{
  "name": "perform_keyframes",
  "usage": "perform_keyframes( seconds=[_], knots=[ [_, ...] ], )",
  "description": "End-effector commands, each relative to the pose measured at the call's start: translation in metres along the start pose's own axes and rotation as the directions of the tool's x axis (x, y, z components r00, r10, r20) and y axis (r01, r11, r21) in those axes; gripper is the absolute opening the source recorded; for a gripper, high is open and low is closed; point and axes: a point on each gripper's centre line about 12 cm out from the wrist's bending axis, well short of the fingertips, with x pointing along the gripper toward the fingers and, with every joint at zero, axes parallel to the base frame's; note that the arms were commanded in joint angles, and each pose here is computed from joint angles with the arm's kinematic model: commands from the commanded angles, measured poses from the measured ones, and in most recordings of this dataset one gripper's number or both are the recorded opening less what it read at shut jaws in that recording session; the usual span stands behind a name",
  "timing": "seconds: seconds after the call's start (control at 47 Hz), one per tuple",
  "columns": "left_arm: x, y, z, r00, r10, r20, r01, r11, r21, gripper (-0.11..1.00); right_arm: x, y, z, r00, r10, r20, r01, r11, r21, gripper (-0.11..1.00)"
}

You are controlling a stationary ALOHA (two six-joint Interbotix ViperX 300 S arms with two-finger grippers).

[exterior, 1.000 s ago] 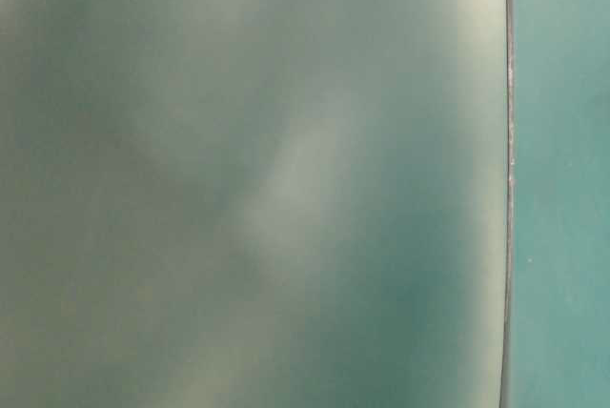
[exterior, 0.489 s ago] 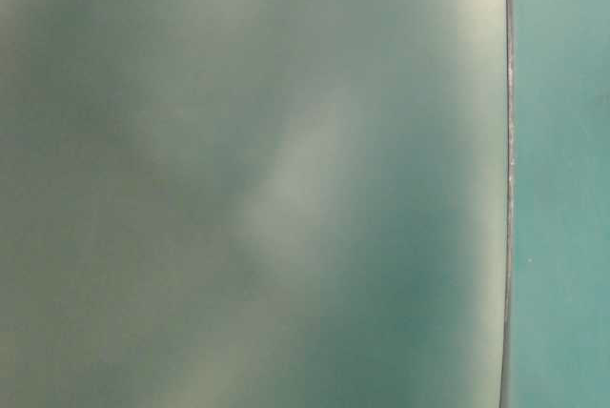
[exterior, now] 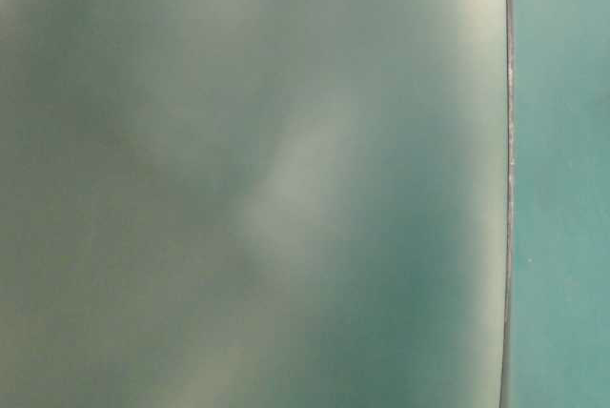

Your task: Move the cup to the left with left arm.

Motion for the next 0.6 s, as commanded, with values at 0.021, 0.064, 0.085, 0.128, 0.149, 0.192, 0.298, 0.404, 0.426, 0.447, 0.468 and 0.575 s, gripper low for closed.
perform_keyframes(
  seconds=[0.021,0.064,0.085,0.128,0.149,0.192,0.298,0.404,0.426,0.447,0.468,0.575],
  knots=[
    [0.0015,0.0009,0.0077,1.000,0.005,0.025,-0.004,1.000,-0.005,0.64,0.0016,0.0000,0.0134,0.999,-0.001,0.034,0.001,1.000,0.003,0.00],
    [0.0015,0.0009,0.0077,1.000,0.005,0.025,-0.004,1.000,-0.005,0.64,0.0013,0.0000,0.0137,0.999,-0.001,0.035,0.001,1.000,0.002,0.00],
    [0.0017,0.0009,0.0075,1.000,0.004,0.023,-0.004,1.000,-0.004,0.64,0.0016,0.0000,0.0134,0.999,-0.001,0.034,0.001,1.000,0.003,0.00],
    [0.0015,0.0009,0.0077,1.000,0.005,0.025,-0.004,1.000,-0.005,0.64,0.0016,0.0000,0.0134,0.999,-0.001,0.034,0.001,1.000,0.003,0.00],
    [0.0015,0.0009,0.0075,1.000,0.004,0.023,-0.004,1.000,-0.004,0.64,0.0013,0.0000,0.0137,0.999,-0.001,0.035,0.001,1.000,0.003,0.00],
    [0.0017,0.0009,0.0075,1.000,0.005,0.023,-0.004,1.000,-0.005,0.64,0.0013,0.0000,0.0137,0.999,-0.001,0.035,0.001,1.000,0.003,0.00],
    [0.0015,0.0009,0.0077,1.000,0.005,0.025,-0.004,1.000,-0.005,0.64,0.0014,0.0000,0.0134,1.000,-0.001,0.029,0.001,1.000,0.003,0.00],
    [0.0015,0.0012,0.0077,1.000,0.006,0.024,-0.006,1.000,-0.006,0.64,0.0003,0.0000,0.0124,1.000,-0.001,0.017,0.001,1.000,0.003,0.00],
    [0.0015,0.0012,0.0075,1.000,0.006,0.023,-0.006,1.000,-0.006,0.64,0.0003,0.0000,0.0125,1.000,-0.001,0.014,0.001,1.000,0.003,0.00],
    [0.0015,0.0012,0.0077,1.000,0.006,0.024,-0.006,1.000,-0.006,0.64,0.0000,0.0000,0.0126,1.000,-0.001,0.014,0.001,1.000,0.002,0.00],
    [0.0015,0.0014,0.0075,1.000,0.007,0.023,-0.007,1.000,-0.005,0.64,0.0001,0.0000,0.0123,1.000,-0.001,0.011,0.001,1.000,0.003,0.00],
    [0.0015,0.0037,0.0075,1.000,0.018,0.023,-0.018,1.000,-0.020,0.64,0.0001,-0.0001,0.0104,1.000,-0.002,-0.005,0.002,1.000,0.005,0.00]
  ],
)
